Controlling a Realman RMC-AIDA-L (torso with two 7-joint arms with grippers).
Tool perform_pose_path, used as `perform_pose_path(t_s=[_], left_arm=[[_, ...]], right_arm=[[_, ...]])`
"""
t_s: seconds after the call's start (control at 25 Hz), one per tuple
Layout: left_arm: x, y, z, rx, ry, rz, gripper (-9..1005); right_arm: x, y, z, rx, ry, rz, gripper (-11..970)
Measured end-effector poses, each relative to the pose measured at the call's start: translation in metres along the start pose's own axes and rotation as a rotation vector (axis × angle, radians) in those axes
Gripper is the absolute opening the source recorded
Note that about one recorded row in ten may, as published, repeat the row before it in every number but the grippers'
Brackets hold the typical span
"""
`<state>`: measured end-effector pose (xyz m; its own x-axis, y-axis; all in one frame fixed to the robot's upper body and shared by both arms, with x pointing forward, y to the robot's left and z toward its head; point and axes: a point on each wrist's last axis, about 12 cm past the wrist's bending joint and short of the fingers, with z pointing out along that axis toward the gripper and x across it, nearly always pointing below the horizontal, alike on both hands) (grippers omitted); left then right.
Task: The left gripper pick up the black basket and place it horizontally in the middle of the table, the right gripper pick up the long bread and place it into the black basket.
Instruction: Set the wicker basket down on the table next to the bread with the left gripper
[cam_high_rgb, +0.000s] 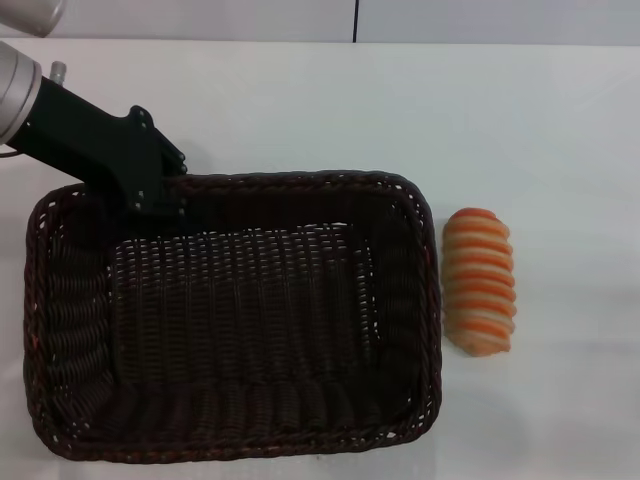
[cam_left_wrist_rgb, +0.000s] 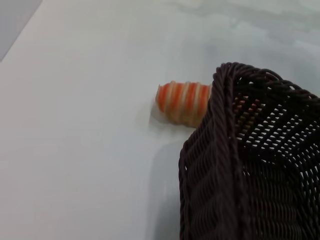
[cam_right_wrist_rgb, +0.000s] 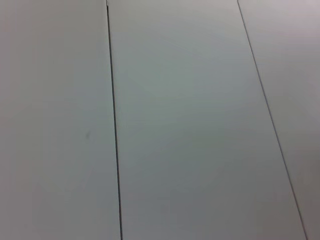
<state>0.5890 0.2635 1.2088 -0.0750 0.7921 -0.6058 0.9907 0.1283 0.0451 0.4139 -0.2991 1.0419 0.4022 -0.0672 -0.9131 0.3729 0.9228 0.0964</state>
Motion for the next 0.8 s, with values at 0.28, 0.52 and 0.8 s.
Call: perform_pose_path(t_s=[0.28, 0.52, 0.8], left_arm=[[-0.003, -0.001, 0.003, 0.000, -0.014, 0.037, 268], [-0.007, 0.002, 0.003, -0.028, -0.047, 0.058, 410], [-0.003, 0.007, -0.027, -0.188, -0.261, 0.052, 618]], right_arm=[[-0.001, 0.002, 0.000, 0.000, -0.001, 0.010, 714], [-0.001, 0.002, 0.000, 0.002, -0.006, 0.010, 714], [-0.001, 0.002, -0.002, -0.002, -0.003, 0.010, 714]])
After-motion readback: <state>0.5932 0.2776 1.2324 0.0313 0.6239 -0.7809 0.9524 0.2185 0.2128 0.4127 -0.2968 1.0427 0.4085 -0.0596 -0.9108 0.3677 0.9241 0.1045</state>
